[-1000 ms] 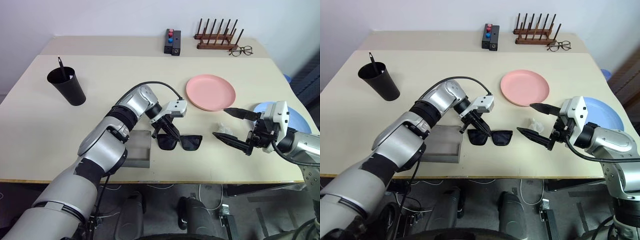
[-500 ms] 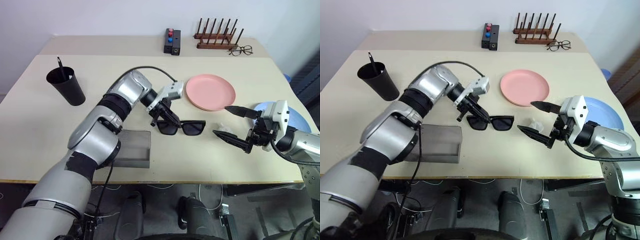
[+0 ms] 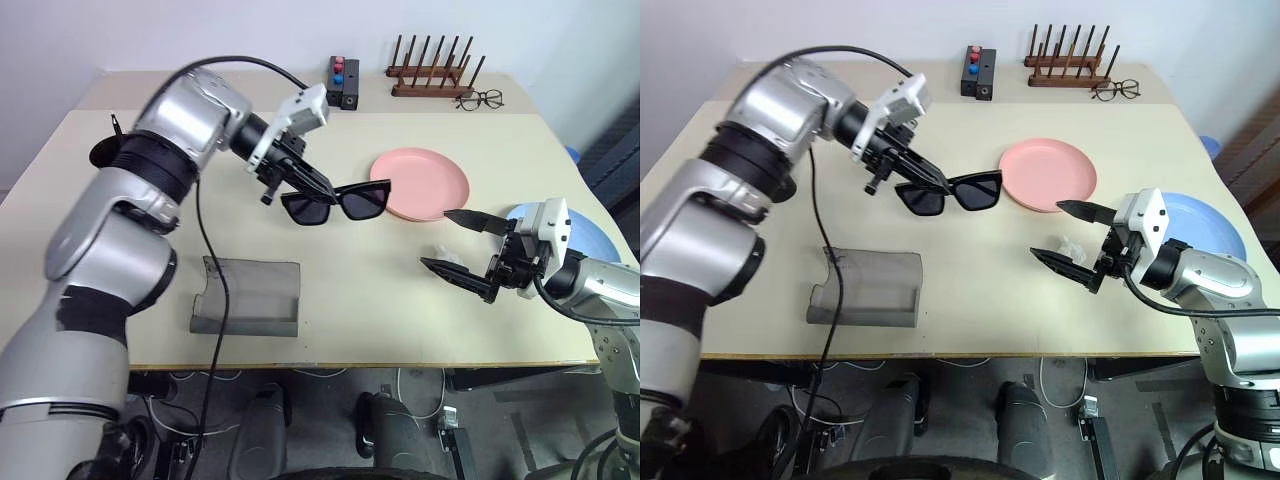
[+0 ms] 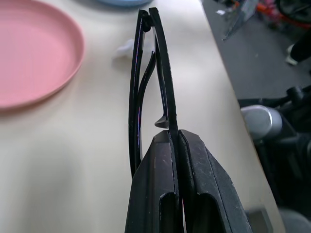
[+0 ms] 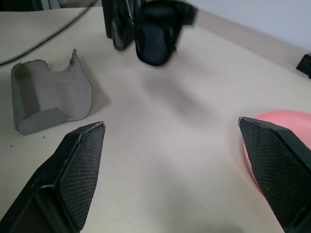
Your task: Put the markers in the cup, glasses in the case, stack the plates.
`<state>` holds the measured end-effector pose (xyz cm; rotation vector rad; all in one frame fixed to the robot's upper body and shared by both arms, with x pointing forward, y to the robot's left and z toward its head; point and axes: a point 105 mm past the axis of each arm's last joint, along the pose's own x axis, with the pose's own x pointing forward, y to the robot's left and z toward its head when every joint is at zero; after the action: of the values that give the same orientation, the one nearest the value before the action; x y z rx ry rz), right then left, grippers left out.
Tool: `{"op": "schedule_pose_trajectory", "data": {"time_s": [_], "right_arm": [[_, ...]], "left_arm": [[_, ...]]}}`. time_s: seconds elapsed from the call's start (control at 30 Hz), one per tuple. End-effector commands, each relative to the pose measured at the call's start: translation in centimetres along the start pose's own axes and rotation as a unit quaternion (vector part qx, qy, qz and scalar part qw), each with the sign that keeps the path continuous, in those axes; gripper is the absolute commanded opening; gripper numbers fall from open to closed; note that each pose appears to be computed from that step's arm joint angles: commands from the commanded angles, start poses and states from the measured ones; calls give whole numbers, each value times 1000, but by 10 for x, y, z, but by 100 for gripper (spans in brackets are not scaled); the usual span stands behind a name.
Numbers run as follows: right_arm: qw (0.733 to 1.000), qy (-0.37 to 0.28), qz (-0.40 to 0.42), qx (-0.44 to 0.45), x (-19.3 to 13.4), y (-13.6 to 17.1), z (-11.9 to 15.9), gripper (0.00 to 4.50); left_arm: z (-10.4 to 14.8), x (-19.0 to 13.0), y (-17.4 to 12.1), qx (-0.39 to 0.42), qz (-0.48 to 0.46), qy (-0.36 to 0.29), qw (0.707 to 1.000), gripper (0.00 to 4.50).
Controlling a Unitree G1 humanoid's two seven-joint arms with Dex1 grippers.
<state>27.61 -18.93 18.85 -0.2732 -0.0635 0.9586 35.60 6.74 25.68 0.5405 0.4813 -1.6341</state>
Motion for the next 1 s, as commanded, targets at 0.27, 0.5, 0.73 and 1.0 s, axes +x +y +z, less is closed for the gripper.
{"op": "schedule_pose_trajectory", "data": {"time_s": [0.27,0.5,0.73,1.0], "right_arm": [[1000,-22,7,-20,6,-3,13,450],[999,-25,15,-18,7,-3,14,450],[997,-70,39,-8,4,5,32,450],[990,-103,95,-11,15,34,41,450]], "left_arm": [[10,-52,-30,9,23,3,1000,5],[-10,-70,-47,-25,28,18,999,5],[-43,-77,-68,-78,16,44,996,5],[-77,-65,-86,-147,-20,26,989,5]]}}
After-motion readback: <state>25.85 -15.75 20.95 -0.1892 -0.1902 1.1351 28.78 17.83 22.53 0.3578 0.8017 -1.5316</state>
